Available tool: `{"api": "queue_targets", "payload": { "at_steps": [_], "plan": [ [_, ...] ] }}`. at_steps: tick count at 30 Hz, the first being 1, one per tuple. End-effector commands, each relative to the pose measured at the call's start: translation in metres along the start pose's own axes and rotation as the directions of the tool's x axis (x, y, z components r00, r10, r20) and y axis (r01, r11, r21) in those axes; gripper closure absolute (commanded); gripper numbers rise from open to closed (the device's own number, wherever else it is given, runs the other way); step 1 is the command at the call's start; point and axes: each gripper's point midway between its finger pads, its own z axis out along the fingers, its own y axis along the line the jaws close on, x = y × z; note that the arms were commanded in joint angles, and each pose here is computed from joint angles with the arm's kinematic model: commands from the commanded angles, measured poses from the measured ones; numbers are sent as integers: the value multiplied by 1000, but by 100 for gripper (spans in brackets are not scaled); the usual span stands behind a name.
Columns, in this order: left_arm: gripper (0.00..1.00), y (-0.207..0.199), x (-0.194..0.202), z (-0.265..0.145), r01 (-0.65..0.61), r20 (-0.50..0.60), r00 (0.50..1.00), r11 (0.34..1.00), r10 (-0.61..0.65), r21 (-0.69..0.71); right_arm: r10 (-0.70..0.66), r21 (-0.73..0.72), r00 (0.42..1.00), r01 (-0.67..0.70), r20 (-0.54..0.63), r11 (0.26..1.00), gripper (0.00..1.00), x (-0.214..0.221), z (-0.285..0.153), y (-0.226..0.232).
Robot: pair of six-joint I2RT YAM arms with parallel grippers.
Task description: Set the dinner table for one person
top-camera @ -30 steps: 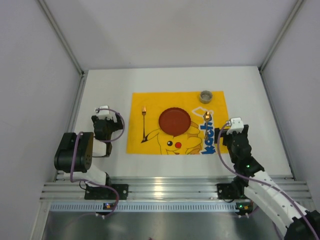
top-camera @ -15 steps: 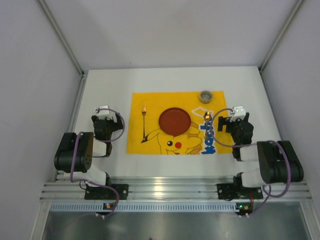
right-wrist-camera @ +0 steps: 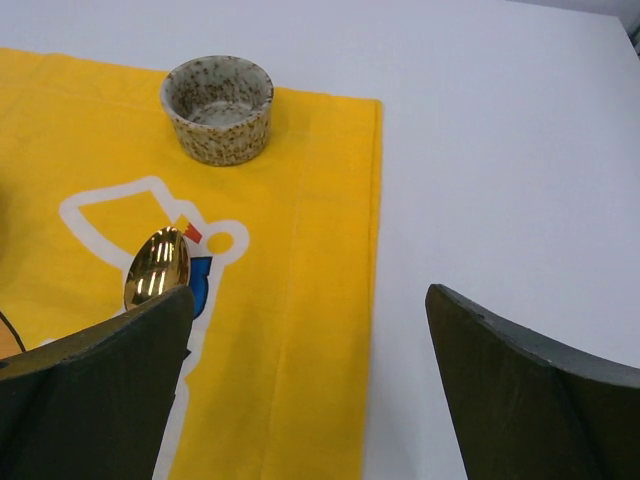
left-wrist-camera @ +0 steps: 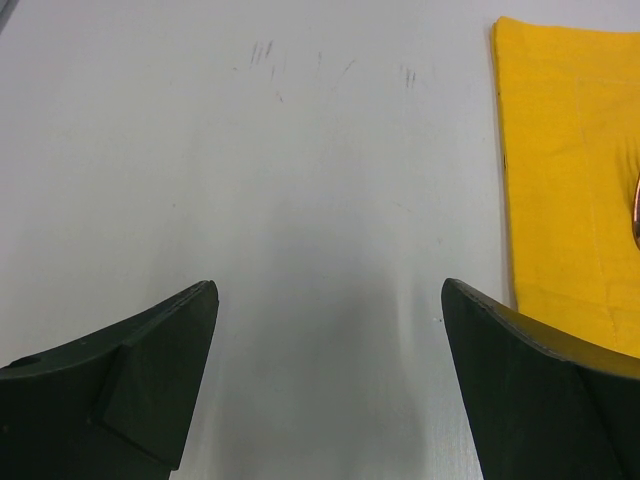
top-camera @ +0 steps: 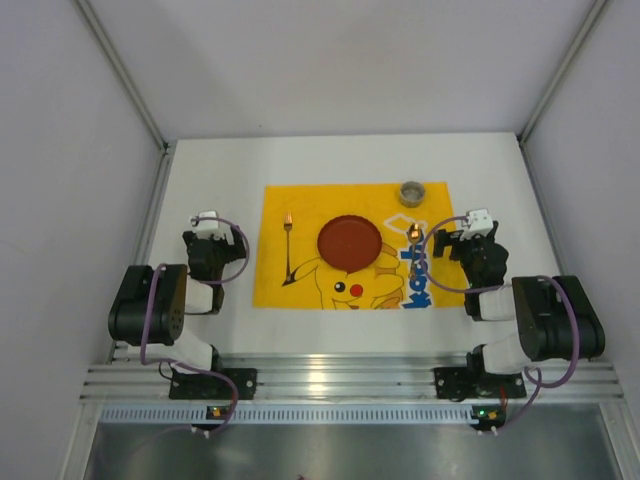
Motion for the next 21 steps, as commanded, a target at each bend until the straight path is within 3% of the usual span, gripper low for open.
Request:
{"api": "queue_targets", "payload": {
  "at_steps": [1, 21],
  "plan": [
    [2, -2, -31, 6, -2, 105, 994, 1000, 2, 4, 0, -12, 994, 1, 113, 1000, 0, -33, 8, -1],
    [1, -2, -31, 6, -2, 105, 994, 1000, 2, 2, -2, -12, 993, 3, 116, 1000, 0, -33, 7, -1]
  ]
}}
